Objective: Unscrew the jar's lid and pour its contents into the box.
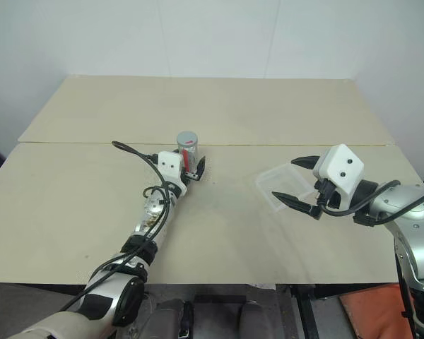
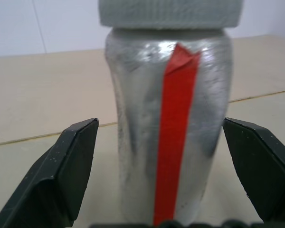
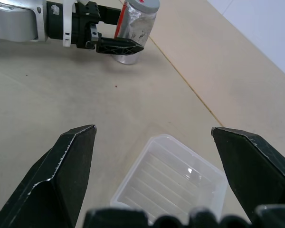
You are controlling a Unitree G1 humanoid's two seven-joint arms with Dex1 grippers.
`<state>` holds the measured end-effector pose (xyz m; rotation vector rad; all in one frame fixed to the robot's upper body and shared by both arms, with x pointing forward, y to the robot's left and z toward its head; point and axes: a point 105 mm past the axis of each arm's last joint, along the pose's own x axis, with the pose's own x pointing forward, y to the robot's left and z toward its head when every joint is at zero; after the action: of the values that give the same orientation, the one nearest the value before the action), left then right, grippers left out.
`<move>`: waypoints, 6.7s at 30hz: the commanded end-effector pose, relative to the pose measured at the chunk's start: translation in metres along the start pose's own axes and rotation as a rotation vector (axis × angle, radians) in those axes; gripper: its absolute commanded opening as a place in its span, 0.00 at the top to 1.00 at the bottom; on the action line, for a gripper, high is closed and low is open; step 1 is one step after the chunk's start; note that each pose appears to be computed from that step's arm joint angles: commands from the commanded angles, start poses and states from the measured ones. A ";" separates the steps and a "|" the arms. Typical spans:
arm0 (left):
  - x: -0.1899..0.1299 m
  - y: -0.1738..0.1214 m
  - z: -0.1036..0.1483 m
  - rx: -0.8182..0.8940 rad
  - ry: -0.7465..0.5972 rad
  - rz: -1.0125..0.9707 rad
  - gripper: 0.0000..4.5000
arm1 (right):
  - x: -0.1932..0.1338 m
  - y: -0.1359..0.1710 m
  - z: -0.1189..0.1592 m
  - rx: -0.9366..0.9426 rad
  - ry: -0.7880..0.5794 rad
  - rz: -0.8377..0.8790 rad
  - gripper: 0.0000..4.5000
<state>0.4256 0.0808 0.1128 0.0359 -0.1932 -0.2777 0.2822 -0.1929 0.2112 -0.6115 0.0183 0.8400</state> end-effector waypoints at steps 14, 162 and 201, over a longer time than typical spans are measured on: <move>0.011 0.002 0.019 -0.017 -0.070 0.012 0.52 | -0.004 -0.009 0.011 -0.060 -0.016 -0.045 0.00; -0.096 -0.060 0.076 0.051 -0.117 -0.646 0.52 | 0.097 0.068 0.093 0.237 -0.430 -0.087 0.05; -0.096 -0.073 0.082 0.051 -0.149 -0.729 0.52 | 0.106 0.052 0.099 -0.028 -0.595 1.001 0.38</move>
<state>0.2978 0.0377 0.1656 0.1221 -0.3109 -1.0205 0.3114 -0.0551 0.2412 -0.3132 -0.2141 1.8138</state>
